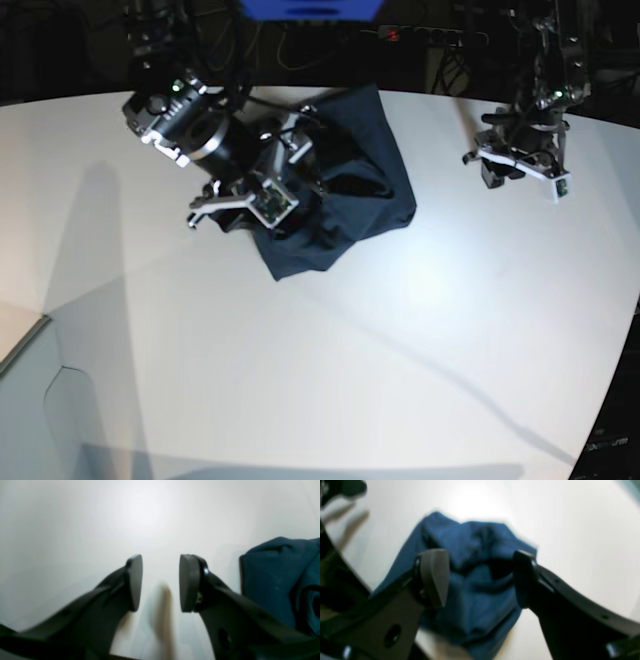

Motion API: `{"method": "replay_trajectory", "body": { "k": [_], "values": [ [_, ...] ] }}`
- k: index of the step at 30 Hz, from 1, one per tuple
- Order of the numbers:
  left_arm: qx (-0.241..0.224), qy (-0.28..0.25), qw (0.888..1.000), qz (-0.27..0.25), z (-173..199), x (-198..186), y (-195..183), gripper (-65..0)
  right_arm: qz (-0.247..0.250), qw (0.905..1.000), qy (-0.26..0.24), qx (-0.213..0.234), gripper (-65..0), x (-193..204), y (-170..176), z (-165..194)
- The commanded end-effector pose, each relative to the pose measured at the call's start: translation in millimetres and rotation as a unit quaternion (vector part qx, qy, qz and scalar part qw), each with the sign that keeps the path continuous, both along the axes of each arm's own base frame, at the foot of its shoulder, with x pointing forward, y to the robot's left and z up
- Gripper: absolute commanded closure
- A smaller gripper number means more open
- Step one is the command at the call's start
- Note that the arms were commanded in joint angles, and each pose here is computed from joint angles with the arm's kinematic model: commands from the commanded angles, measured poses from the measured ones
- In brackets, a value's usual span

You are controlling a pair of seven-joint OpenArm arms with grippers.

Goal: Layout the t-shirt on the table in an organized manner, then fold the t-shirt properly
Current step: 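Press and tuck the folded bundle with the right gripper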

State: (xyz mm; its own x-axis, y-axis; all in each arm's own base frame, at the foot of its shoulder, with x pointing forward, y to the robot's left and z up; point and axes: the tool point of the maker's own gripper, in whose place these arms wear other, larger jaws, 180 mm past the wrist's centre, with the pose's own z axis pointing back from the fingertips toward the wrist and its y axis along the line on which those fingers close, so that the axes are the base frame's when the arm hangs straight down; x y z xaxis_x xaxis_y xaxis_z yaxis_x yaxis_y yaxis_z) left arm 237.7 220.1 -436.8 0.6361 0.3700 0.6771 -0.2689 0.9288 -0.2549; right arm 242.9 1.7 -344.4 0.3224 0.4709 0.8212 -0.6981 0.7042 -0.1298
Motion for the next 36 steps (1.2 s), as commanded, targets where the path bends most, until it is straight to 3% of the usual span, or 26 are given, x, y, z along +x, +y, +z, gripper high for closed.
{"method": "replay_trajectory", "body": {
  "k": [1,14,16,21,22,31,36],
  "values": [
    [0.006,-0.023,1.0,0.001,11,9,4,-23.8,0.009,0.9997,-0.016,0.019,-40.4,1,6,11],
    [0.008,-0.029,1.0,0.002,13,12,5,-23.8,0.028,0.9983,0.051,0.009,-39.3,-29,10,-31],
    [0.008,-0.029,1.0,0.002,13,12,5,-23.8,0.03,0.998,0.054,0.01,-34.0,-31,12,-33],
    [0.008,-0.028,1.0,0.002,13,11,5,-23.8,0.052,0.9968,0.058,0.017,-0.8,-41,27,-32],
    [0.008,-0.028,1.0,0.002,13,11,5,-23.8,0.053,0.9965,0.063,0.017,0.0,-45,28,-33],
    [0.008,-0.029,1.0,0.002,14,11,5,-23.8,0.099,0.9908,0.089,0.023,-7.0,-81,50,-40],
    [0.011,-0.032,0.999,-0.001,17,13,6,-23.8,0.132,0.9869,0.093,0.008,-20.9,-94,52,-45]
  ]
}}
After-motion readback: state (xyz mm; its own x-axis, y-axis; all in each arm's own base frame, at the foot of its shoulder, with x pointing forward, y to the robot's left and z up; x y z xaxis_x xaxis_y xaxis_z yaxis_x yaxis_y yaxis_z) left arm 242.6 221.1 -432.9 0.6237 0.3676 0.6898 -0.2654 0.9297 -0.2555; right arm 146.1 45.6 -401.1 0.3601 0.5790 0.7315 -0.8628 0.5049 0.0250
